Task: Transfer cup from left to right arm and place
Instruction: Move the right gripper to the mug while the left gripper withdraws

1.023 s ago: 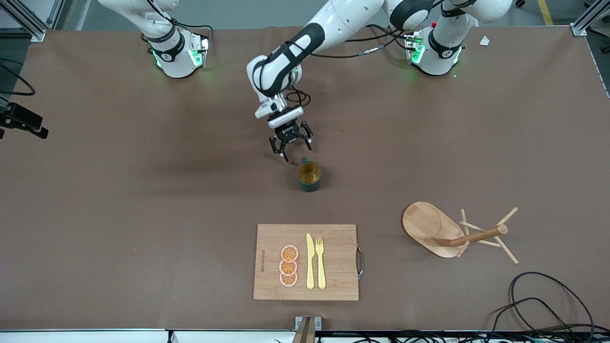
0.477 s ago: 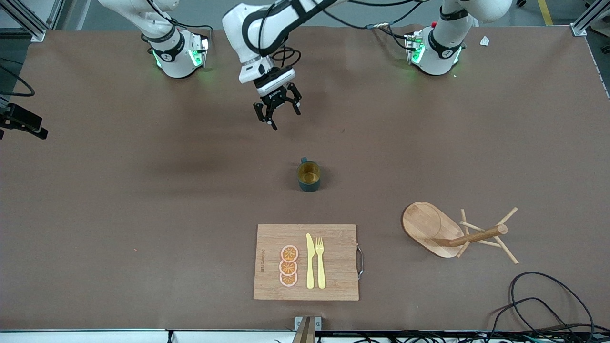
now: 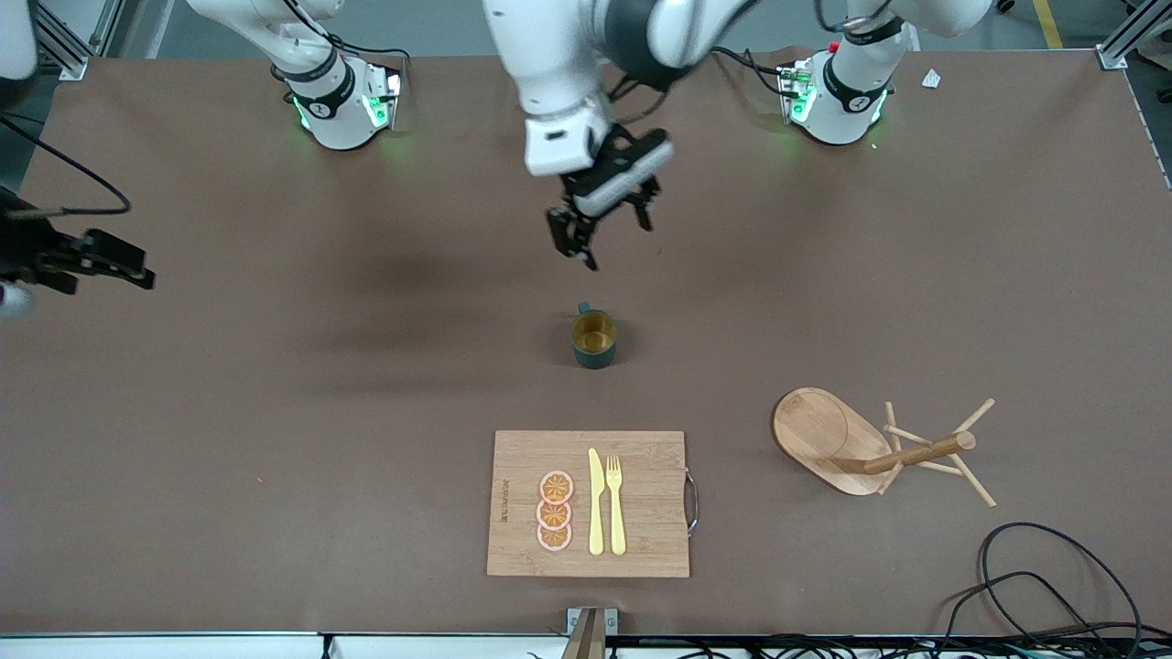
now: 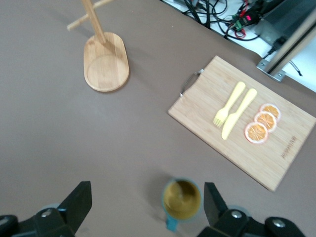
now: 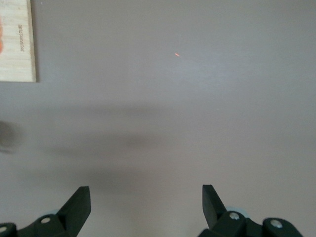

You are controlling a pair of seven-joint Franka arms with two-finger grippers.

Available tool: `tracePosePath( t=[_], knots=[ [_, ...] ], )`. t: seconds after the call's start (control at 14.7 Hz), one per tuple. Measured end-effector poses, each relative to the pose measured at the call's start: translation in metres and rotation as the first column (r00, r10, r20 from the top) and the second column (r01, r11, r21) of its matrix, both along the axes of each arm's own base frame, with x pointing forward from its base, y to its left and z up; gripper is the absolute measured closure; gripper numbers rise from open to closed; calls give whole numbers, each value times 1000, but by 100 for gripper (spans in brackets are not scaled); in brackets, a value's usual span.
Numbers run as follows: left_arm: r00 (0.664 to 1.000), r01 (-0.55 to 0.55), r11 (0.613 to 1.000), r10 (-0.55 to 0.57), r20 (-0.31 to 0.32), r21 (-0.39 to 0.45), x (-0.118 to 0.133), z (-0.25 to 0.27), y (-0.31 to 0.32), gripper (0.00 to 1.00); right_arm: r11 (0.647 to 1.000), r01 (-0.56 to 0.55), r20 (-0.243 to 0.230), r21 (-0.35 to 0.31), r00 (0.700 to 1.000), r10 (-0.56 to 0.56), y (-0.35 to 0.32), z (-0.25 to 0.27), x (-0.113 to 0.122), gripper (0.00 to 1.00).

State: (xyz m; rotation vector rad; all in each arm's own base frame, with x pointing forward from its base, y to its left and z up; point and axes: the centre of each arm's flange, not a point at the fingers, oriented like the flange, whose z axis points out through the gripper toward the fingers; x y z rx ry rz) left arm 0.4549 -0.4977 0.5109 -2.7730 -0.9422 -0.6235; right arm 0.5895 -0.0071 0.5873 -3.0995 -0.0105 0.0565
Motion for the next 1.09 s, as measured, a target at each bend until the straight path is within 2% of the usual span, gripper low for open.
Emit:
tracePosePath(
  t=[0.14,0.27,0.55,0.75,0.95,1.09],
  knots=[
    [998,20,1000,-21,-67,-13,49,21,61,0,998,68,-19,6,997,-68,40,-13,6,0],
    [990,61,998,-64,-122,-23,84,35,114,0,988,155,-35,17,987,-154,90,-26,10,0],
    [974,90,990,-109,-197,-106,125,58,202,0,947,320,-33,21,947,-319,194,-64,15,0],
    [959,154,969,-194,-208,-194,141,90,272,0,901,433,-29,15,901,-433,268,-106,14,0],
    [926,264,940,-309,-215,-217,134,126,329,0,845,534,-35,-1,845,-534,324,-140,17,0],
    [893,327,920,-375,-249,-214,125,140,360,0,813,582,-30,3,813,-582,354,-160,22,0]
  ],
)
